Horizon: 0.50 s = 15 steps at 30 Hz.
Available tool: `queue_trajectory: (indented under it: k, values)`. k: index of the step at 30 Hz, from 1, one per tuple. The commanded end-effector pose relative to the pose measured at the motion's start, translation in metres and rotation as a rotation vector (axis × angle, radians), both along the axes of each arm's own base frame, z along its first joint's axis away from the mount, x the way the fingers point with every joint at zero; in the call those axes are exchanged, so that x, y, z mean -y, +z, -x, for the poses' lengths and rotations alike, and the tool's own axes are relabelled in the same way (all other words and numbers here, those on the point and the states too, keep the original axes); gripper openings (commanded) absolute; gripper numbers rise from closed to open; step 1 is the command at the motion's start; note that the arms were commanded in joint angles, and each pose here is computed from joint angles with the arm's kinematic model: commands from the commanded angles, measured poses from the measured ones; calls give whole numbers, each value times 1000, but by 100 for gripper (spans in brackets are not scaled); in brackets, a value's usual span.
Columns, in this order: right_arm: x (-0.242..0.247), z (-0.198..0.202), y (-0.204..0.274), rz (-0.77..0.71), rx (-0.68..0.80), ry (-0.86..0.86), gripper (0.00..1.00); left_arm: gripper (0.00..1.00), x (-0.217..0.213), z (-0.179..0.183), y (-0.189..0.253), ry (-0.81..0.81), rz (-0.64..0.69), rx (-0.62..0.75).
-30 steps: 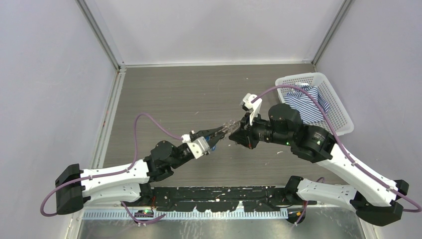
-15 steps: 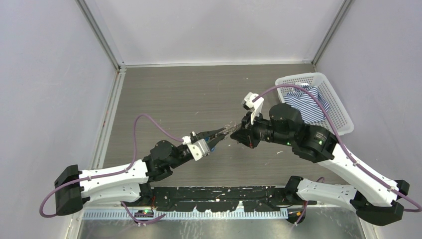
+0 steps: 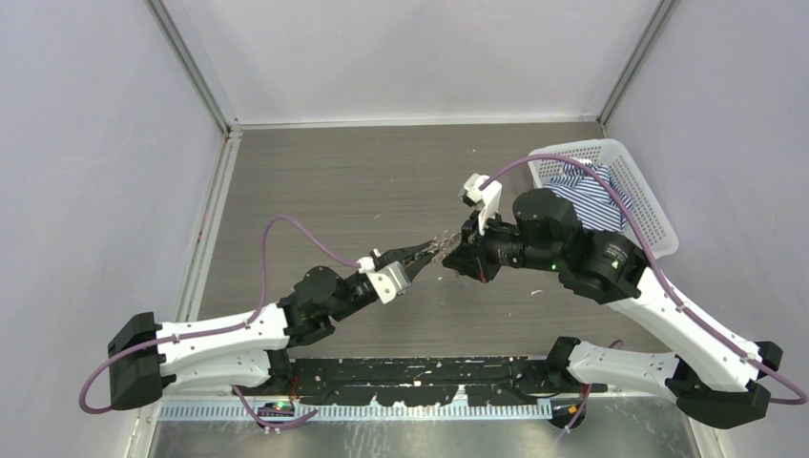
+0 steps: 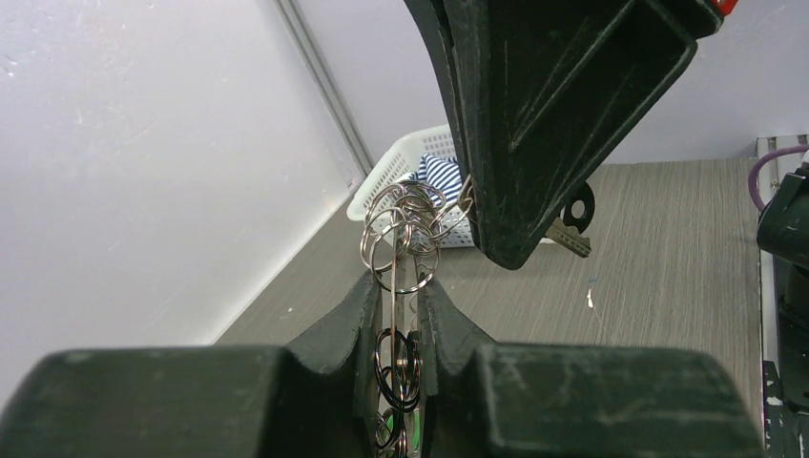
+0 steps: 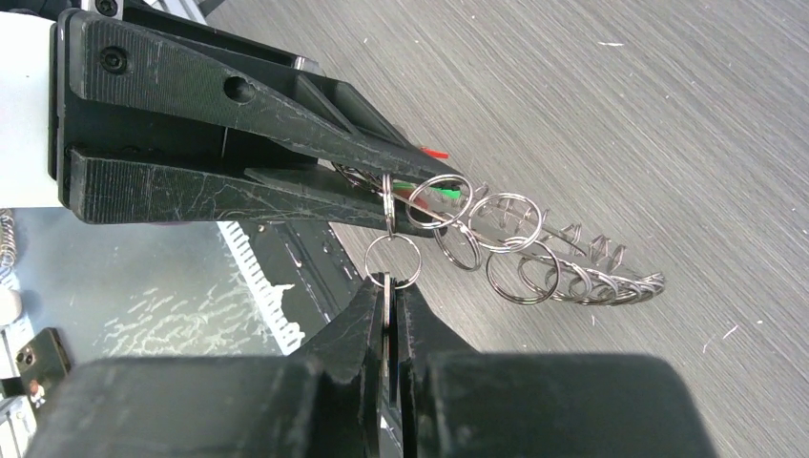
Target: Remove the keys from the keyring
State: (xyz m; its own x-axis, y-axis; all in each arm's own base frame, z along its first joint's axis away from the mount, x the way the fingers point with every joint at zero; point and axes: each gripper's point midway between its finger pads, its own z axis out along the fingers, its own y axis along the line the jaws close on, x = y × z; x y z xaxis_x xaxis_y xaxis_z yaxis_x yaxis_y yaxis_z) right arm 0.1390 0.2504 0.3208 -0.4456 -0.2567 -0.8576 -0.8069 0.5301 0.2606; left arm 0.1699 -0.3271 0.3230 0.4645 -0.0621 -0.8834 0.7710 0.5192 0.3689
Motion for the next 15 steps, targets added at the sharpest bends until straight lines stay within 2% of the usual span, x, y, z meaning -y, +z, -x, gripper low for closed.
queue_trajectory:
  k: [1, 11, 15]
  values:
    - [12, 11, 15, 8, 2, 26, 1, 0, -18, -17, 35, 110, 99, 28]
    - [2, 12, 24, 31, -1, 88, 1, 0, -4, -6, 17, 26, 28, 43]
    - [-1, 12, 21, 43, -17, 98, 1, 9, -2, -4, 11, 9, 23, 42]
